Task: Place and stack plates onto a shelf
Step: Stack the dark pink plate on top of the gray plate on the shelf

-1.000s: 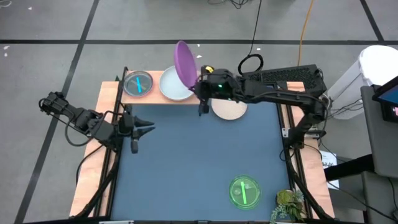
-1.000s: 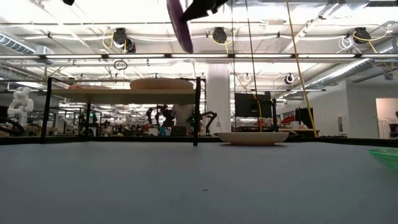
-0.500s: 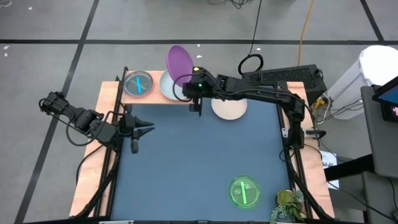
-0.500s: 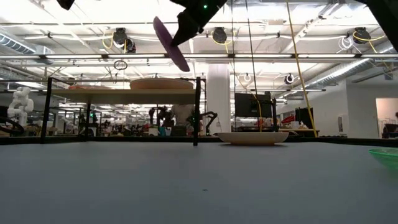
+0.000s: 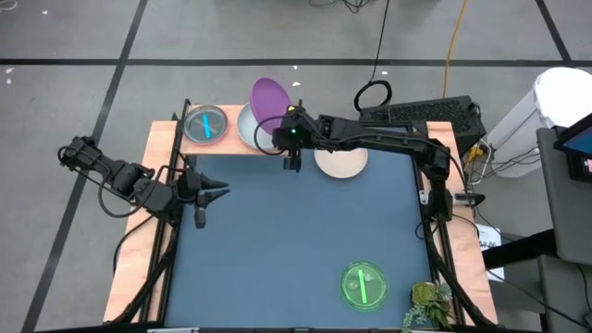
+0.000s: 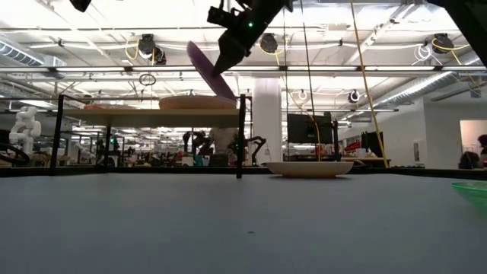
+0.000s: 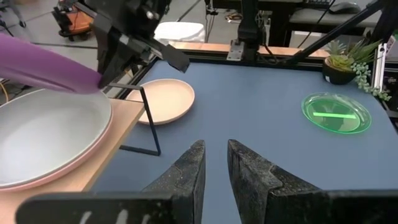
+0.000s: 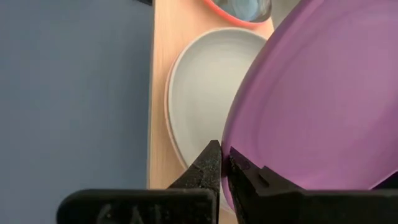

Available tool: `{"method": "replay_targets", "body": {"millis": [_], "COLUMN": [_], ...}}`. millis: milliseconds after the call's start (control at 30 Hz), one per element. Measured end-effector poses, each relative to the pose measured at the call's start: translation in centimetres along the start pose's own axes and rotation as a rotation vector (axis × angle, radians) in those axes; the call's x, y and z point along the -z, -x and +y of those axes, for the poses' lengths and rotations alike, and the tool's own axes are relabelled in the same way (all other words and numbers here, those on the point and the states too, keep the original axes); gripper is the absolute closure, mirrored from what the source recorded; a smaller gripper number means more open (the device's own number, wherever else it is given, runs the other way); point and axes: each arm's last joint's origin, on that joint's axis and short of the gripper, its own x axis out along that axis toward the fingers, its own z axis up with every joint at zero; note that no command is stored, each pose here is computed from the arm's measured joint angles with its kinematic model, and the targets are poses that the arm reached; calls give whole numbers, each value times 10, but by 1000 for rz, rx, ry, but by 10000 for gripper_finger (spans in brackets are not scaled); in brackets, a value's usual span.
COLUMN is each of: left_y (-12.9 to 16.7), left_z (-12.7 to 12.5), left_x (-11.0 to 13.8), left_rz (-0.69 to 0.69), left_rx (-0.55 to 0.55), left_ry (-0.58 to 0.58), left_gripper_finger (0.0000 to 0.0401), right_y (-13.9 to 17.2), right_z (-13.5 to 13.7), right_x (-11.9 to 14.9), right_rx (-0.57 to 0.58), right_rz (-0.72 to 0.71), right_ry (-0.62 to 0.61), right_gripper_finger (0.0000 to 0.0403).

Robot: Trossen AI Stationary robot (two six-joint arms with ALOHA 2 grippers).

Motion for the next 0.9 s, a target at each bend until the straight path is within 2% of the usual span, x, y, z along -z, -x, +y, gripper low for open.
{"method": "replay_targets", "body": {"millis": [633,900], "left_y": [0,0], "left_z": [0,0], "left_x": [0,0], "left_rz": [1,-1], "left_rx": [-3,-11], "left_ry": [-12,-21], "left_gripper_finger": [329,329], "right_y": [-11,-7], "right_z": [9,15], "right_x": [10,2], "right_rx": [-10,1], "right_rz": [18,-30], "right_ry": [86,128], "right_gripper_finger": [399,399]}}
